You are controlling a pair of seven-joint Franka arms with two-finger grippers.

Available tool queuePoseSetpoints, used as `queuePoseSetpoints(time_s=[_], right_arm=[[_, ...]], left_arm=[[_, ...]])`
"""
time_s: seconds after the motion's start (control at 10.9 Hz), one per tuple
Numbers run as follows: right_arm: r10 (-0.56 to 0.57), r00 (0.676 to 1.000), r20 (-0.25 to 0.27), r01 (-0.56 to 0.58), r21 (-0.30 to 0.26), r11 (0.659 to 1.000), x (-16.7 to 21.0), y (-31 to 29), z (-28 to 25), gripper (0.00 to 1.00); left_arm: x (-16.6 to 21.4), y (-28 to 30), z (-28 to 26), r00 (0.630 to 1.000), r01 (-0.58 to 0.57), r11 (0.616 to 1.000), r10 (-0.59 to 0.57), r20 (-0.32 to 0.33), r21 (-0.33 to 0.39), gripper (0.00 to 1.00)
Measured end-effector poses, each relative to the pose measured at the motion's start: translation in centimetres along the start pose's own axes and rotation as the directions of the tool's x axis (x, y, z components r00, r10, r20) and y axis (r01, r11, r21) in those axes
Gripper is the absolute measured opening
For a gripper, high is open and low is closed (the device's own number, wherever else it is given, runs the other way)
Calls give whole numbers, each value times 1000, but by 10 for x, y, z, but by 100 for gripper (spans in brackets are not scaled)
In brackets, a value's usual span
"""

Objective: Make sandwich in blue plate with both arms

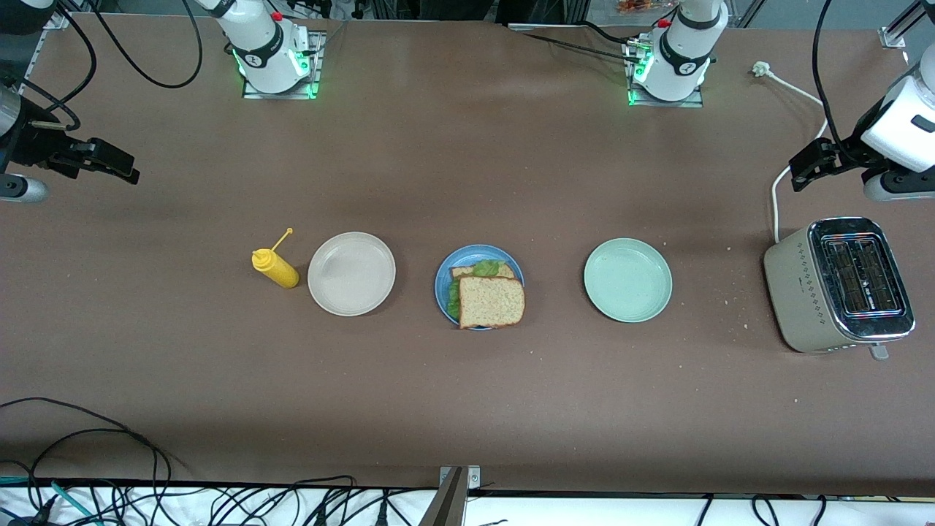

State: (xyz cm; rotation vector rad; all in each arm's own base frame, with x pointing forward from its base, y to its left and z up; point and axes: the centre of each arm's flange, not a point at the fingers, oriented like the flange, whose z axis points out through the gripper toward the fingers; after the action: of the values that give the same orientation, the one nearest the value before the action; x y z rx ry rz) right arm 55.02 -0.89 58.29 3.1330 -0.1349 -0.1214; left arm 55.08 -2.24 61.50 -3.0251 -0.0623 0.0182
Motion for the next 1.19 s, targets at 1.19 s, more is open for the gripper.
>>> queuePoseSetpoints(time_s=[1.19], right_arm=[[0,1000,0,0,0,1000,0,0,0,100]], left_arm=[[7,9,5,1000,-7,998,6,-3,-59,100]])
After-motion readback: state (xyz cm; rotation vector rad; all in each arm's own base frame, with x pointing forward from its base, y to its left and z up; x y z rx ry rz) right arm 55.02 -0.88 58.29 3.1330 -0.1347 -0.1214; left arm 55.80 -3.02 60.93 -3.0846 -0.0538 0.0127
